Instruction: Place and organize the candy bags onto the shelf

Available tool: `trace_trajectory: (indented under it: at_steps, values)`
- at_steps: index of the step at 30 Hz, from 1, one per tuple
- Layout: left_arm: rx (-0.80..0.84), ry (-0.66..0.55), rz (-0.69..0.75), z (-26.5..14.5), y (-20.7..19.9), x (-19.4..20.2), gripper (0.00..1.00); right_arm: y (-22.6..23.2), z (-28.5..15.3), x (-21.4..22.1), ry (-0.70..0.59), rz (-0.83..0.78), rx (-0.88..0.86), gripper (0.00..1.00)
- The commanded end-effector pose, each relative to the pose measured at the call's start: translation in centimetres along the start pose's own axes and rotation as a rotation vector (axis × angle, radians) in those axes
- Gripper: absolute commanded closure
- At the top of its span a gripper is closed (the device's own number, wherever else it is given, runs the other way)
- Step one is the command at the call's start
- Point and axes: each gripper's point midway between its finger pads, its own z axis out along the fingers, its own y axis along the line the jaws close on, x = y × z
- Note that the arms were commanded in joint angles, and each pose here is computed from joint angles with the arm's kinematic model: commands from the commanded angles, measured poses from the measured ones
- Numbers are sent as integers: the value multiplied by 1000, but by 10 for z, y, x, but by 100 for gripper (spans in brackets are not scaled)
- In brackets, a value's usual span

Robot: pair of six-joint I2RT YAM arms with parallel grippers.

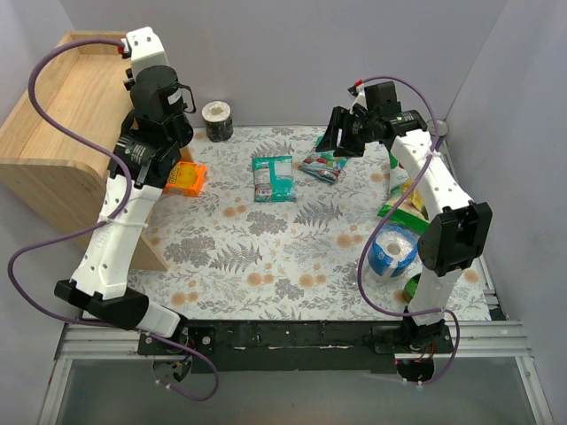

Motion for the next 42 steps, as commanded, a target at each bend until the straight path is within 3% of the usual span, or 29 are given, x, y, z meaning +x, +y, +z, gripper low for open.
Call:
trace_trajectory:
  at_steps: [1,3,7,8,18,31,42]
  values:
    - [-341,-242,8,-17,68,-66,100,9,-11,-2,-12,-32,-17,31]
    - [-381,-260,74,-22,77,-74,100,9,-10,-2,-3,-28,-18,32]
    - [-381,-341,38,-24,76,-101,100,12,-9,-4,4,-31,-30,31]
    - [-400,-341,87,-26,79,-104,100,12,-8,-4,7,-28,-30,32]
    - [-531,-373,213,-30,95,-104,100,15,-10,-2,11,-22,-45,32]
    - [-663,-276,389,-3,128,-70,100,15,-11,2,12,-23,-54,32]
    - [-793,-131,426,-22,157,-38,100,17,-10,3,19,-23,-67,33]
